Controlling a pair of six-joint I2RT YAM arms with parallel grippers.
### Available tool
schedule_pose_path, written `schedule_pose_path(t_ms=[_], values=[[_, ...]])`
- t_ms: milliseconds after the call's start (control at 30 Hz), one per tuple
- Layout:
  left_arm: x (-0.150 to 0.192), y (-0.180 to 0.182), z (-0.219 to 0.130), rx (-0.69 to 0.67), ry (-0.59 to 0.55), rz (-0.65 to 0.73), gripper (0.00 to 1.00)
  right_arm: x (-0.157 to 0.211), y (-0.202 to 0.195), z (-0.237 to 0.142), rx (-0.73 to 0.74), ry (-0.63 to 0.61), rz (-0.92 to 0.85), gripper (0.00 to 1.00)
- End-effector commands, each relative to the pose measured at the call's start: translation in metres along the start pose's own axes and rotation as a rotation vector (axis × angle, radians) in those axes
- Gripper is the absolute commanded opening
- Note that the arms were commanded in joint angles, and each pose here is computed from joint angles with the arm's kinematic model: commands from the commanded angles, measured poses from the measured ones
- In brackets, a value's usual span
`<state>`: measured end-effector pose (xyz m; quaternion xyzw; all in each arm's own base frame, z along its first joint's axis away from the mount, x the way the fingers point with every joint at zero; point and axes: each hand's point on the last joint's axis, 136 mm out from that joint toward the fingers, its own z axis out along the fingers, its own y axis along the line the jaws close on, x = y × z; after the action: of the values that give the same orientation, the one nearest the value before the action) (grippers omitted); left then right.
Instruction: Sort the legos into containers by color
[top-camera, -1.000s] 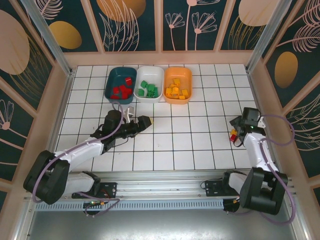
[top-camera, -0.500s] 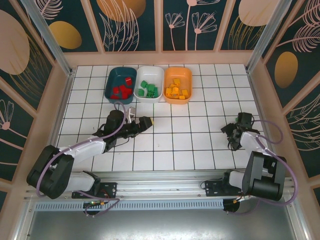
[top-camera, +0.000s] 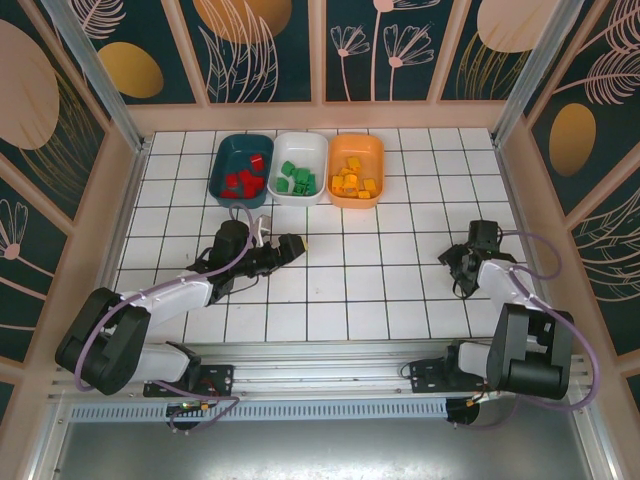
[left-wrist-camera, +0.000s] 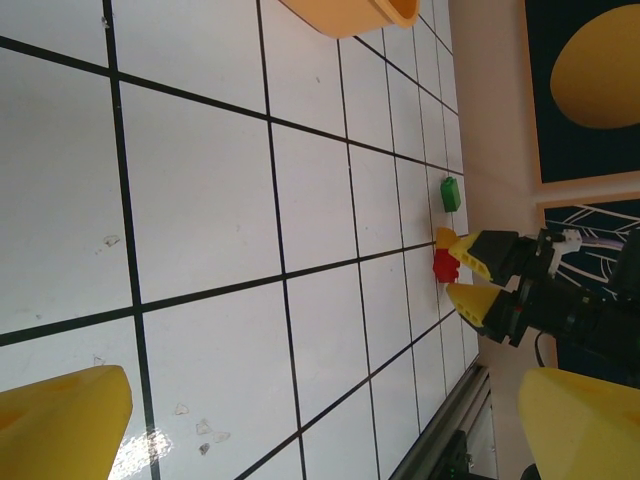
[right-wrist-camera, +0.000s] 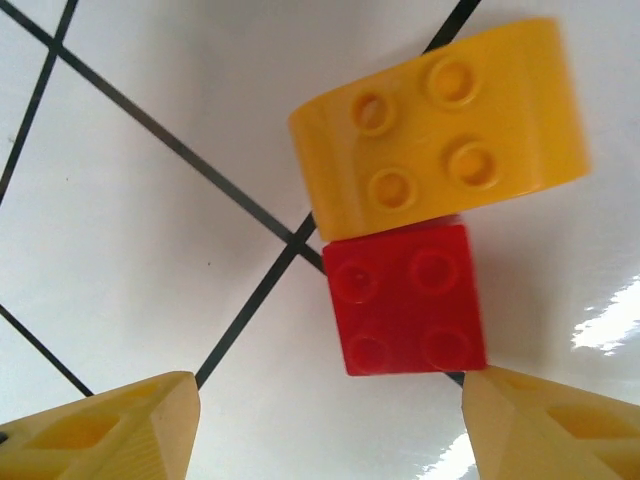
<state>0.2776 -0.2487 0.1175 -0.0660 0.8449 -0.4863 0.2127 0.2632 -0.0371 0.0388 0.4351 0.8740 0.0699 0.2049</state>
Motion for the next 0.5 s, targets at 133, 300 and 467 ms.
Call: schedule_pose_path(t_ms=[133, 300, 467], values=[[-0.007, -0.012, 0.001, 0.034, -0.015, 0.051, 0.99, -0.016, -0.035, -0.024, 0.131, -0.087, 0.073, 0.79], [-0.004, -0.011, 0.006, 0.040, 0.008, 0.051, 0.99, -0.024, -0.028, -0.007, 0.071, -0.047, 0.056, 0.76], [-0.003, -0.007, 0.008, 0.032, 0.016, 0.049, 0.98, -0.026, -0.011, 0.010, 0.075, -0.013, -0.056, 0.71]])
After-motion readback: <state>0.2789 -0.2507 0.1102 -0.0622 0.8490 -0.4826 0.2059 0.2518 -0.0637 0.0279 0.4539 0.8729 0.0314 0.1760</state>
